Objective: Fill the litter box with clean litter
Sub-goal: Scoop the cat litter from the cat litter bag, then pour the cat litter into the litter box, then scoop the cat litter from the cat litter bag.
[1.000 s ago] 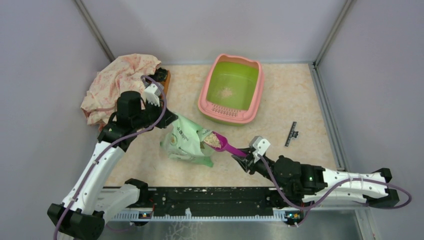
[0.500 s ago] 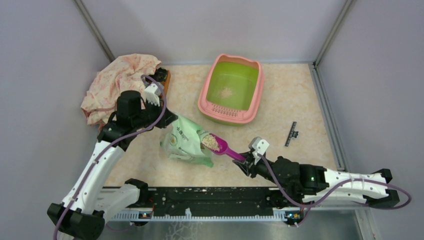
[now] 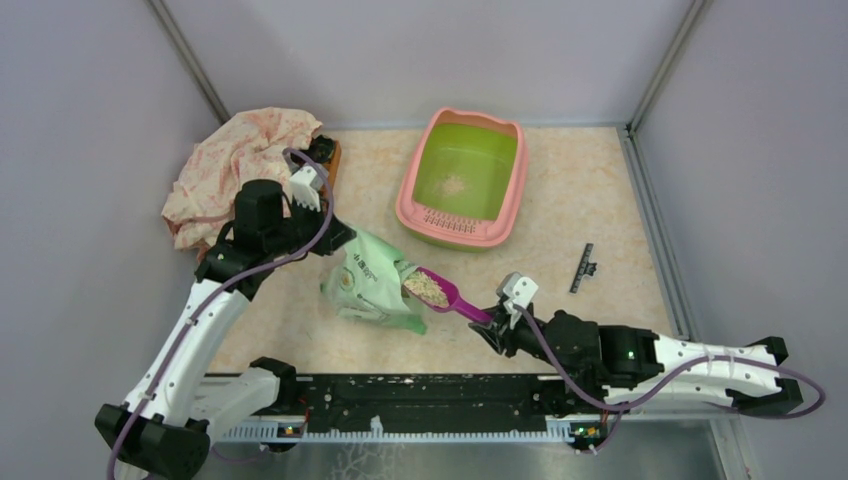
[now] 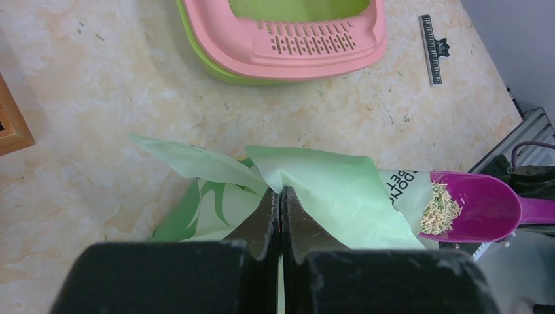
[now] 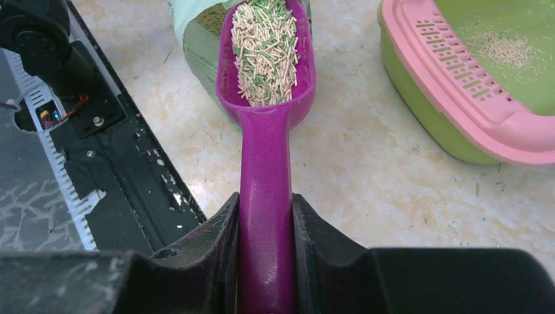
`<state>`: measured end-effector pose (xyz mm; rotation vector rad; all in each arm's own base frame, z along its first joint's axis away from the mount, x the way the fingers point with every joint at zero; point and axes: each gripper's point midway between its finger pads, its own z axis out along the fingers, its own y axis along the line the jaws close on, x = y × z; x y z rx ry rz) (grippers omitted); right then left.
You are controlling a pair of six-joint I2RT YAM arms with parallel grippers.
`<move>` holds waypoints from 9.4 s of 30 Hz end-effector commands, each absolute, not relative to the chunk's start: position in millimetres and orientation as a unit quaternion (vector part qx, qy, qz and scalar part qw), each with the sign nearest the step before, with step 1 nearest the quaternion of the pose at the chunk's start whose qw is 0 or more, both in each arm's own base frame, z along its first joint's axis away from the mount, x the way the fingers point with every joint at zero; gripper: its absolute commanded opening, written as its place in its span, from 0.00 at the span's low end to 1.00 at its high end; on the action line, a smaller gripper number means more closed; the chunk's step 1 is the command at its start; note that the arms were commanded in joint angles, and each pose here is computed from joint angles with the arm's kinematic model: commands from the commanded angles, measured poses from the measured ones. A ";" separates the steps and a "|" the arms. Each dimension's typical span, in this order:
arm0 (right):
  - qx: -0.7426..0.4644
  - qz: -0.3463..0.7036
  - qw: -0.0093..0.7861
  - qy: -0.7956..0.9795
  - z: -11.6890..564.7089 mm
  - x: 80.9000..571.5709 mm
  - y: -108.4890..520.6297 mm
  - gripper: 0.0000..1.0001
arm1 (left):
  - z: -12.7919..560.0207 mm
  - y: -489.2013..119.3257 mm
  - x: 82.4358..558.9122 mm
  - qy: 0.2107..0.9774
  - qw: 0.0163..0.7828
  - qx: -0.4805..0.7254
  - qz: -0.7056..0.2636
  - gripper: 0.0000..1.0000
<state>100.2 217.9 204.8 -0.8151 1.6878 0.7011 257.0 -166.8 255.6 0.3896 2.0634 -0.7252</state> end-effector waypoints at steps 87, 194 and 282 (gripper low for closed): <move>-0.185 0.132 0.623 0.748 317.1 267.3 186.2 0.00 | 299.7 -192.2 250.8 0.777 0.473 0.188 -0.371 0.00; -0.531 0.104 0.260 0.800 291.4 124.4 306.6 0.00 | 310.7 -183.3 234.2 0.764 0.497 0.192 -0.363 0.00; -0.333 0.232 0.588 0.700 221.1 166.1 249.1 0.00 | 301.5 -178.0 258.8 0.787 0.493 0.180 -0.325 0.00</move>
